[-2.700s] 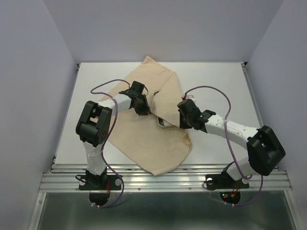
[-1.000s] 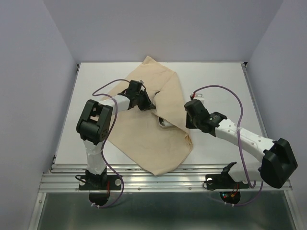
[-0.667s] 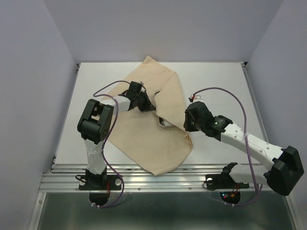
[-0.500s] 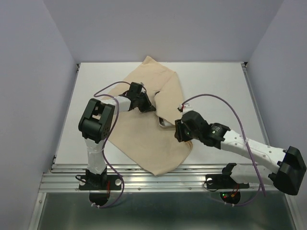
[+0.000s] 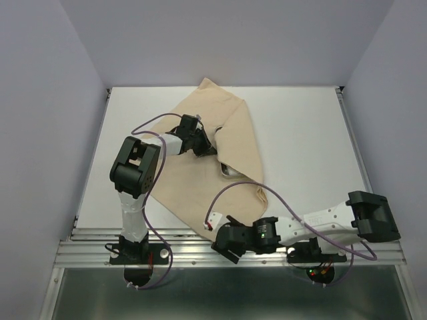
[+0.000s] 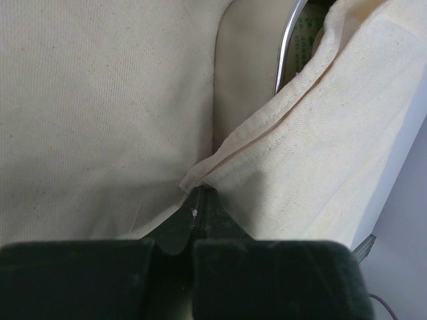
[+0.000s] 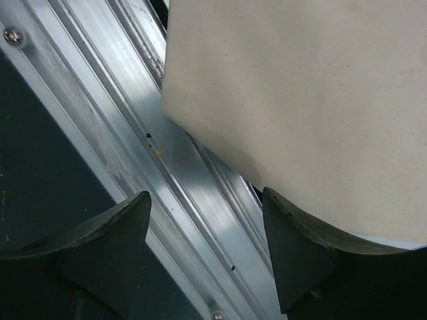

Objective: Prepare the surgical pack
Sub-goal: Pack the surgical kit at the center of the board.

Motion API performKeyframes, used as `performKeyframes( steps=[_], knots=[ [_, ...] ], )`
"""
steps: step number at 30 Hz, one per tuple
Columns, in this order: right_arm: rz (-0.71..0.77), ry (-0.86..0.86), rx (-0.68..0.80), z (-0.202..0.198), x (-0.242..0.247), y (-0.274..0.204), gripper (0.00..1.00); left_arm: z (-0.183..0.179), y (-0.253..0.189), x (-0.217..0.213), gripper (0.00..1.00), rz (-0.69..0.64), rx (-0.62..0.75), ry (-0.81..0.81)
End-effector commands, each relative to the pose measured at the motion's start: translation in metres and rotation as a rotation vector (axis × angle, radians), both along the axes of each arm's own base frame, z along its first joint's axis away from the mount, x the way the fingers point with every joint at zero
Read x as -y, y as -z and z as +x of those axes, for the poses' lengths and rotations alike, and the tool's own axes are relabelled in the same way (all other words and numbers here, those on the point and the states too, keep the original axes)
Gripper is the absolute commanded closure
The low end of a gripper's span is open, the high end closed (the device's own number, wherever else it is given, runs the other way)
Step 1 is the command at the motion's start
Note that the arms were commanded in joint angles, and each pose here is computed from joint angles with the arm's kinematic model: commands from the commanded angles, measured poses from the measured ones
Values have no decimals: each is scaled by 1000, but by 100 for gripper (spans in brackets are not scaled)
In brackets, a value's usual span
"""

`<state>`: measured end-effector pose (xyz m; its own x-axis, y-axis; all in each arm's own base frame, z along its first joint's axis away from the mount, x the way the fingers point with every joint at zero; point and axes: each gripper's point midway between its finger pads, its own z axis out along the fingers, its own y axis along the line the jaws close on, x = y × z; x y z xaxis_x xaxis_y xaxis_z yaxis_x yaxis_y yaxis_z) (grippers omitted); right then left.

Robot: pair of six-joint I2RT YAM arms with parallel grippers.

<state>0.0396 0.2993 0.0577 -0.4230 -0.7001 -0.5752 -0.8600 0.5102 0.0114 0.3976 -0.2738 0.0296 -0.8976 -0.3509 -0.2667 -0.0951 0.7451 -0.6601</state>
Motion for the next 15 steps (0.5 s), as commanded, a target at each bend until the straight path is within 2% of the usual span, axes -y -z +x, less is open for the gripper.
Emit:
performKeyframes(
  steps=[1,6,9,10,12,13,15],
  knots=[
    [-42,27,92,6,-14,4,26,-16,28,-6,100,62,-61,29],
    [-69,88,166,19,-19,11,28,-16,27,-6,100,62,-60,32],
    [-95,119,197,25,-18,19,37,-16,26,-6,100,63,-60,35],
    [-104,128,203,26,-17,21,45,-16,27,-6,100,64,-62,35],
    [-121,146,224,30,-16,26,53,-17,27,-6,100,66,-62,35],
    [-119,156,230,31,-16,25,63,-17,27,-7,100,67,-65,35],
    [-109,172,246,35,-16,20,74,-17,28,-7,100,69,-65,34]
  ],
)
